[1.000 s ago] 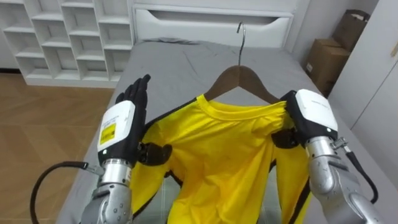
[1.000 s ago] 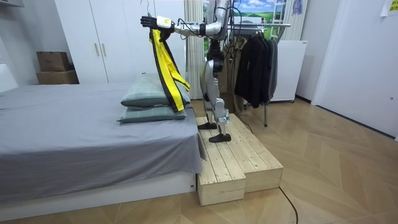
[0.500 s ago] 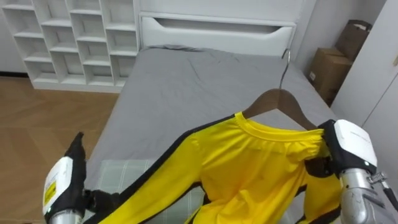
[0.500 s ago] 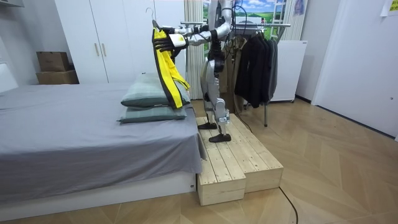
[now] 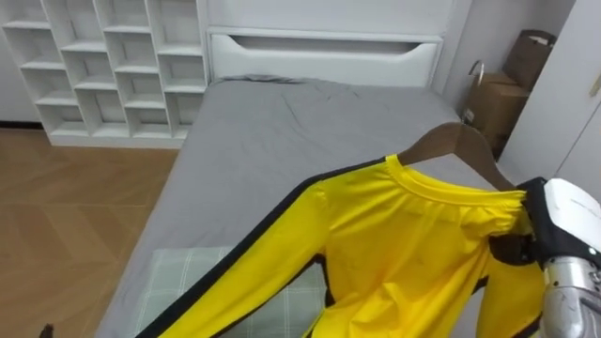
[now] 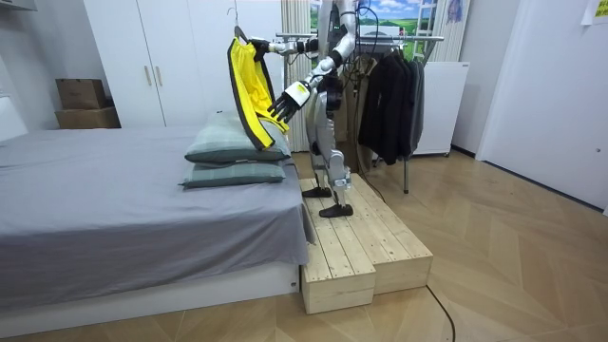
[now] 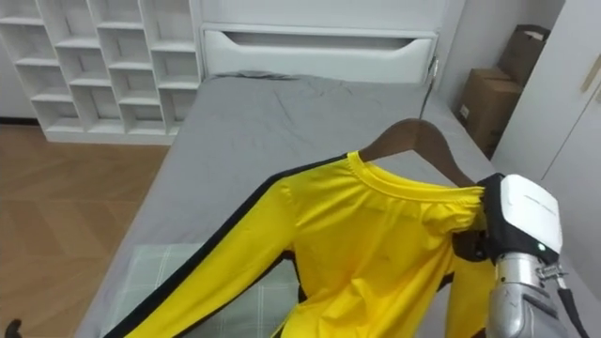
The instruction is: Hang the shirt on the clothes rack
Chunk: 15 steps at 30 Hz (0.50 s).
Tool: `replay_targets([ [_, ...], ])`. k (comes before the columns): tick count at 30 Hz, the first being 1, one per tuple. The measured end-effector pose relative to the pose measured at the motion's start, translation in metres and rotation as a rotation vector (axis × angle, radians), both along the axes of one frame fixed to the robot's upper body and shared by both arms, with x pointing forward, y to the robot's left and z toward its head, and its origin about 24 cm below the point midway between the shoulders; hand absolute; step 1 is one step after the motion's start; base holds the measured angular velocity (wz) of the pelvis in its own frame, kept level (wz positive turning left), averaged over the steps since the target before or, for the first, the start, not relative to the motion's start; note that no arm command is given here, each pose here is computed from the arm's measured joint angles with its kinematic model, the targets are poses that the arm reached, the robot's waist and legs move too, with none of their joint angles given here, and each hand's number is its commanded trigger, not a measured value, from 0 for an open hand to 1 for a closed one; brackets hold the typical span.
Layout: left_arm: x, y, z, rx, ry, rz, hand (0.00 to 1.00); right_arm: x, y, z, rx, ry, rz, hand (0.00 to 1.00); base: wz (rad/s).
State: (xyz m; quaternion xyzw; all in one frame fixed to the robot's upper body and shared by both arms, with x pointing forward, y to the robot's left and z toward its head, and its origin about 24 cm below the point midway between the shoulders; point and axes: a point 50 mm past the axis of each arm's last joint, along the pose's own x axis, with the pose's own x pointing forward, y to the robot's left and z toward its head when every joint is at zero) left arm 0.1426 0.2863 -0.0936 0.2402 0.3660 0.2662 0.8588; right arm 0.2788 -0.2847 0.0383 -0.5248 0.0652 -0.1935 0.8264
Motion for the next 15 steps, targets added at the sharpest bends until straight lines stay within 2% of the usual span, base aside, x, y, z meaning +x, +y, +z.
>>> replay_targets([
  [5, -0.038, 0.004, -0.023, -0.056, 0.154, 0.060, 0.00, -0.013, -0.005, -0.013, 0.010, 0.044, -0.024, 1.00, -0.07],
  [9, -0.079, 0.005, -0.040, -0.105, 0.310, 0.100, 0.00, -0.017, -0.008, -0.018, 0.029, 0.068, -0.052, 1.00, -0.12],
  [15, -0.135, 0.007, -0.048, -0.158, 0.469, 0.159, 0.00, -0.021, -0.014, -0.020, 0.064, 0.067, -0.094, 1.00, -0.02],
])
